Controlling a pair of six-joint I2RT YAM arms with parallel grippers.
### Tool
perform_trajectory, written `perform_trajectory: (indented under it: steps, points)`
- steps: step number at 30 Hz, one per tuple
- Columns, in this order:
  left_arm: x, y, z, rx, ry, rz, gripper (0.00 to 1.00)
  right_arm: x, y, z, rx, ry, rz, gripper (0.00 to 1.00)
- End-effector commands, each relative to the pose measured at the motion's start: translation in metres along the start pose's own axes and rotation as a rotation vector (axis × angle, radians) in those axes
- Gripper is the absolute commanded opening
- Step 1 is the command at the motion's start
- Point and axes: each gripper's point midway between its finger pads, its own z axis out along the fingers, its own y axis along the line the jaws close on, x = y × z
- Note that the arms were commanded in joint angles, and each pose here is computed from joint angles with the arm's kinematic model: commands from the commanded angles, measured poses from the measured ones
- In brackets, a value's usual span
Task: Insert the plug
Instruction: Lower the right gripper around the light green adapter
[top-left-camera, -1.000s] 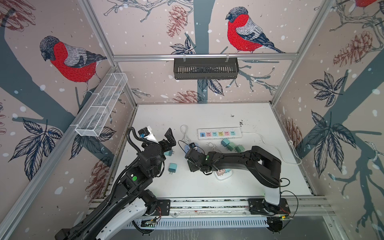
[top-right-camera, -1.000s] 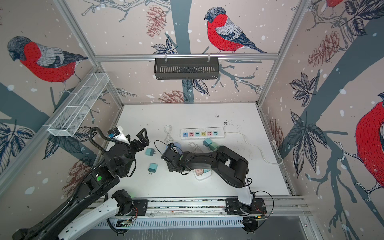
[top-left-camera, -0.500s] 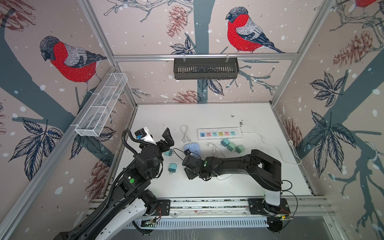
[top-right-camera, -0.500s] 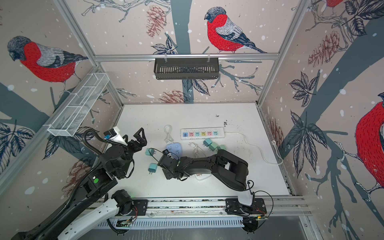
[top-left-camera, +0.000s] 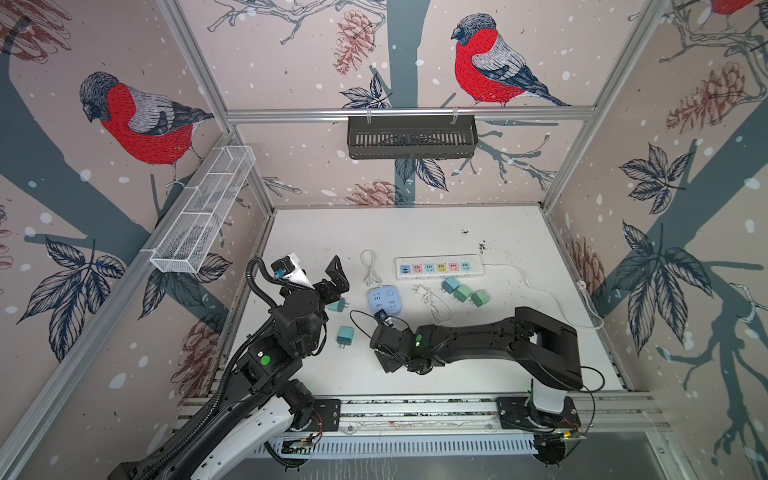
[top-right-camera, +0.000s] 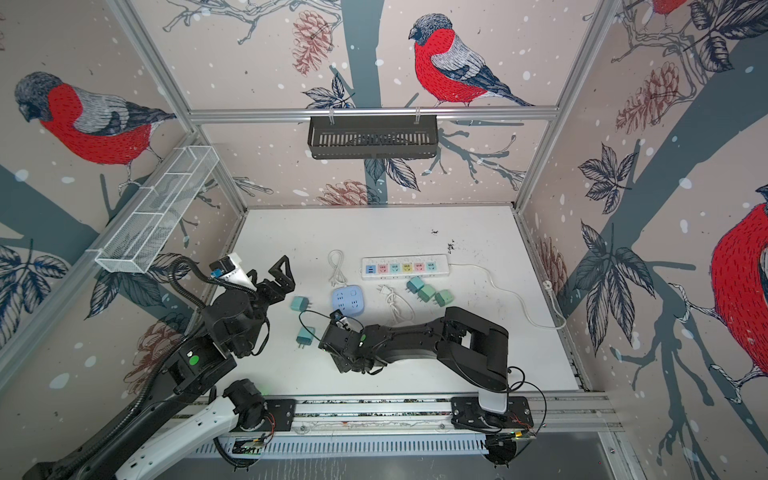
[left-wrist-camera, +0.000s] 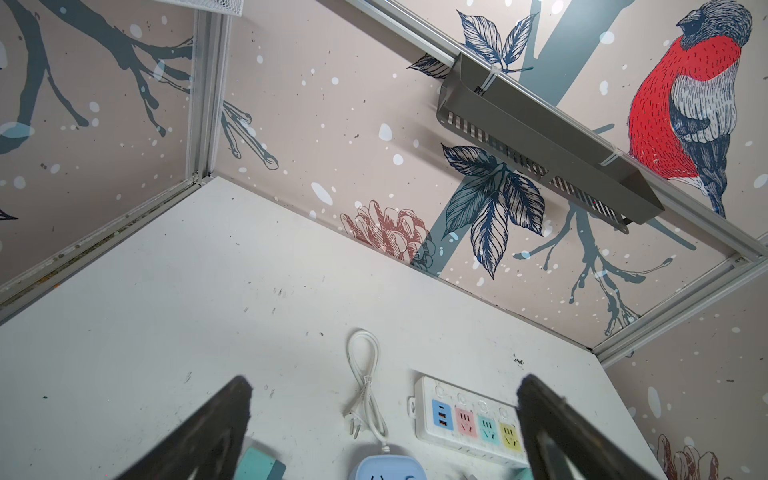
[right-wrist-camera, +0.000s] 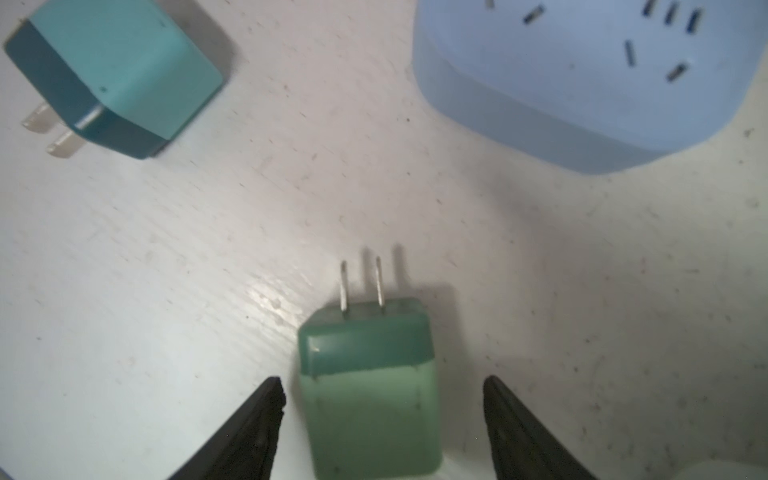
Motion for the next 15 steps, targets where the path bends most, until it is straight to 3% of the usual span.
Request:
perform_trajectory:
  steps: [1, 15]
  points:
    - [0.001, 0.001, 0.000, -0.001, 0.003, -0.001, 0.99, 0.004, -0.012, -0.005, 0.042, -0.008, 0.034, 0.76]
    - [0.001, -0.001, 0.000, 0.007, 0.007, 0.001, 0.99, -0.005, -0.053, 0.005, 0.087, -0.035, 0.143, 0.74]
